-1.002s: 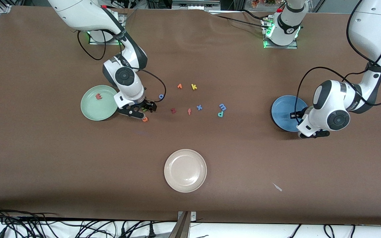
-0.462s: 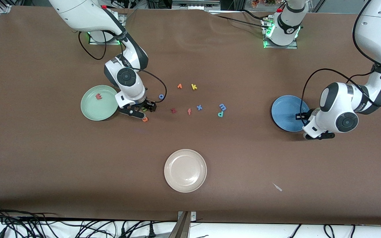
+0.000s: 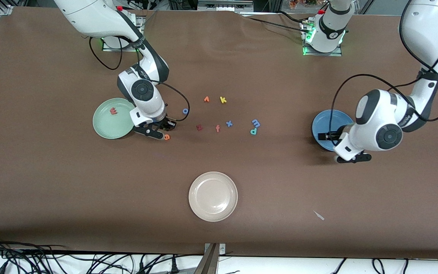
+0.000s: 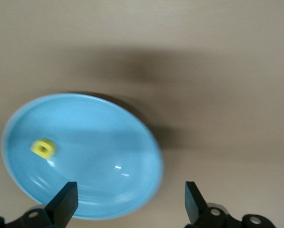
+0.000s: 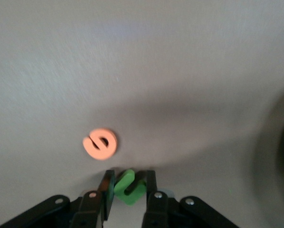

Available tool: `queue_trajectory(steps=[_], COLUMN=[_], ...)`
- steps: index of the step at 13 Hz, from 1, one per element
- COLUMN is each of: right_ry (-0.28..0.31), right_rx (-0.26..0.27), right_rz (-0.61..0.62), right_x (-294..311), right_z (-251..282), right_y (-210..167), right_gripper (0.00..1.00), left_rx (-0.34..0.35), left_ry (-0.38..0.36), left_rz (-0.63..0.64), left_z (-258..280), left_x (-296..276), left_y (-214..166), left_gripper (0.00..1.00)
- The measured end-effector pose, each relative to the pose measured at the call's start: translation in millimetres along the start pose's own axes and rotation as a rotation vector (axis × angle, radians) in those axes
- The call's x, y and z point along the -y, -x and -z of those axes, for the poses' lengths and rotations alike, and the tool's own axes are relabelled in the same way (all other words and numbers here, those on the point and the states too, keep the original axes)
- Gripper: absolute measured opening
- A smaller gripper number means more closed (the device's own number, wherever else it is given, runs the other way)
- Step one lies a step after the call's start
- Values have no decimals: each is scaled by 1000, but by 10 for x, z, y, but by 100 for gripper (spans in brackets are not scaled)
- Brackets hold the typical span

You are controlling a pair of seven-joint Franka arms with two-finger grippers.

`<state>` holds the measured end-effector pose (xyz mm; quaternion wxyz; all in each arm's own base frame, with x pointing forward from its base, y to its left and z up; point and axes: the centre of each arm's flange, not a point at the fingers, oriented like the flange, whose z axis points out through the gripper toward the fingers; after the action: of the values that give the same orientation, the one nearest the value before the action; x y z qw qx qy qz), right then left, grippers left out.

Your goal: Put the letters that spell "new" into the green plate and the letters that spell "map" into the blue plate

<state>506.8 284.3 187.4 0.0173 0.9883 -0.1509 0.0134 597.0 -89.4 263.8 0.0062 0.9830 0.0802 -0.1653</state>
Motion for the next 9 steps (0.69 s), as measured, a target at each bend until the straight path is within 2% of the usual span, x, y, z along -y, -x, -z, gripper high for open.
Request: queue_trajectory(steps=[2, 5, 7, 9], right_ry=[-6, 81, 148, 189], right_rx=[-27, -37, -15, 19], right_rz=[-14, 16, 76, 102], right_x=[-20, -404, -793, -1139], right_z=[194, 677, 977, 1070], right_y=[-140, -460, -662, -748], right_gripper=[30, 30, 30, 30], left_rx=[-20, -24, -18, -29], left_ry=[20, 15, 20, 47], left_rz=[90, 199, 231, 255], left_z=[61, -58, -188, -275], left_x=[-401, -936, -1170, -1318], left_y=[134, 321, 391, 400], left_gripper=[99, 98, 96, 94])
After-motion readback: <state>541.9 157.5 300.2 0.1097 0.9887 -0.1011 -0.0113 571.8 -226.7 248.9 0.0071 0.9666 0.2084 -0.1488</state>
